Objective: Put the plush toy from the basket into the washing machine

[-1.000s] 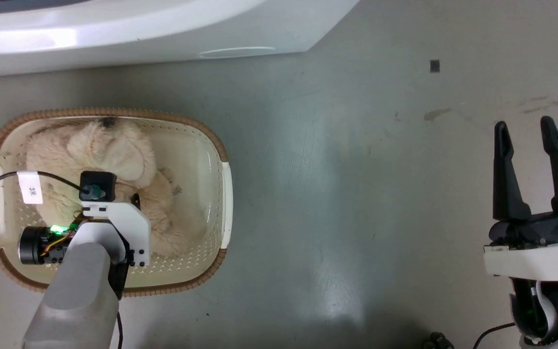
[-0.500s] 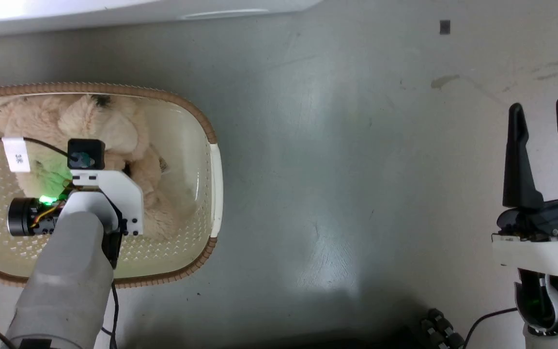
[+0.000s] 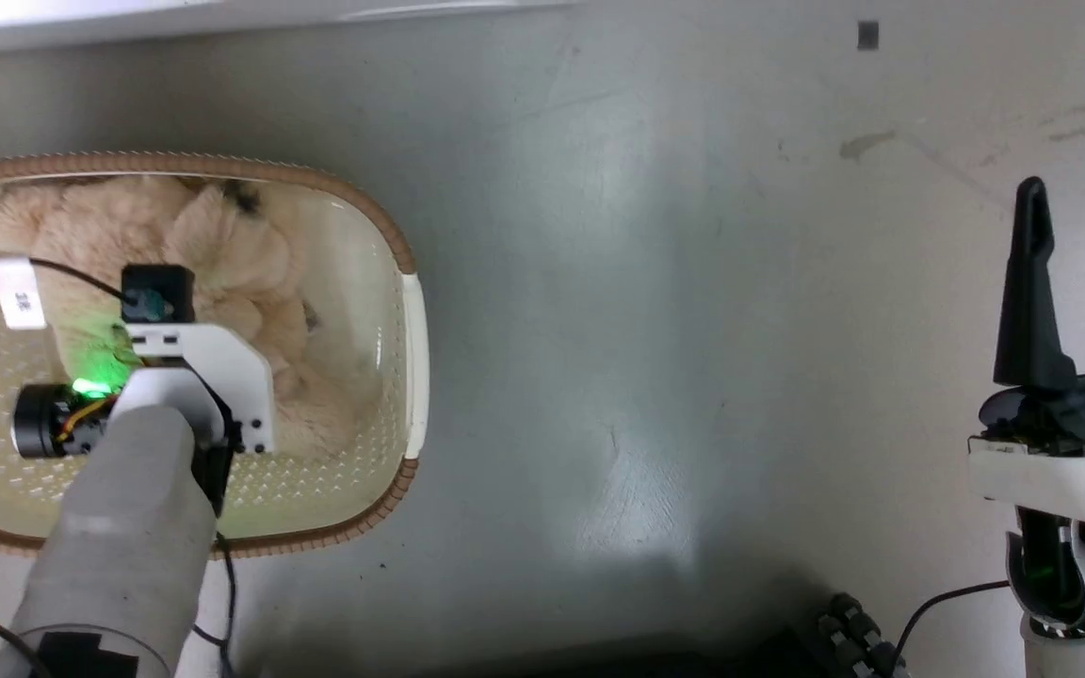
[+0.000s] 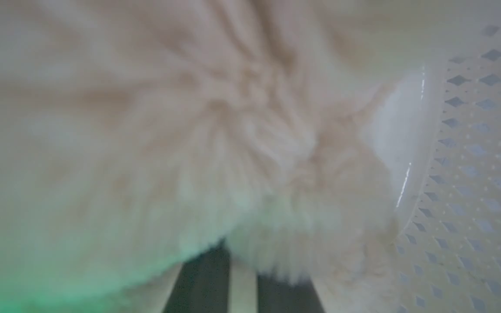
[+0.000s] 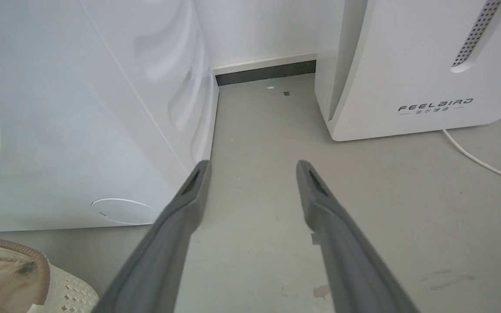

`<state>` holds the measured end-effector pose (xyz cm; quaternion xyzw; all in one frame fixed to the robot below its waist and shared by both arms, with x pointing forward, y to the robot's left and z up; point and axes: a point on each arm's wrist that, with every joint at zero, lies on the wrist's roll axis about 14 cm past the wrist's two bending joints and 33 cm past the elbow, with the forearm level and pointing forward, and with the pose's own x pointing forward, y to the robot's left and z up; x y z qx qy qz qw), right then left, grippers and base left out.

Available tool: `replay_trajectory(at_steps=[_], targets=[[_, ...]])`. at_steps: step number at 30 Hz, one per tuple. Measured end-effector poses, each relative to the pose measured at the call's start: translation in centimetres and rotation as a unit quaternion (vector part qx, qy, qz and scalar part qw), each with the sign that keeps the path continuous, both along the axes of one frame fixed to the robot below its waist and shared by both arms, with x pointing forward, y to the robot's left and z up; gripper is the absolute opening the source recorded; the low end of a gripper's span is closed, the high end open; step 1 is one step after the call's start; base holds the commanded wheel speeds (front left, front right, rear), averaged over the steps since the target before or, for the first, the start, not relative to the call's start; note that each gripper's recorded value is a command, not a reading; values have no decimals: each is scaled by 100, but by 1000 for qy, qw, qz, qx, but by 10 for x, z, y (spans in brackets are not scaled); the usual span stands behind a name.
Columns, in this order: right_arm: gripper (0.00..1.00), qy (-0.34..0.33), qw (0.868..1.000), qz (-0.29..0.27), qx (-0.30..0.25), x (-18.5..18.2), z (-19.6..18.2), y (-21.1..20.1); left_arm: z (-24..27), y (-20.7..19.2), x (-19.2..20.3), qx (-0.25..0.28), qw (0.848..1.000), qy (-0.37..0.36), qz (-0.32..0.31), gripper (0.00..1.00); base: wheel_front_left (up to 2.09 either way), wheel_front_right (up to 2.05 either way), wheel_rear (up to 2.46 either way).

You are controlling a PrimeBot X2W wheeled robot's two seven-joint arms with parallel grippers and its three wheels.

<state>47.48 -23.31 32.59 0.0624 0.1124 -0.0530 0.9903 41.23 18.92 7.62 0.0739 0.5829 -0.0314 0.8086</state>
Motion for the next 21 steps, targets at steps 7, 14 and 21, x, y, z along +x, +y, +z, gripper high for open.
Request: replay_trajectory(at_steps=[7,14,21], targets=[[100,-14,1000,-9,3,-3,17,-4,29,-4,-14,-23,999,-25,20,0,0,0,0],[100,-40,999,-8,6,-12,53,-1,75,-7,-30,-40,997,-71,19,0,0,0,0],[100,-63,998,-1,14,-31,86,7,128,-10,-22,-58,987,-149,23,0,0,0,0]])
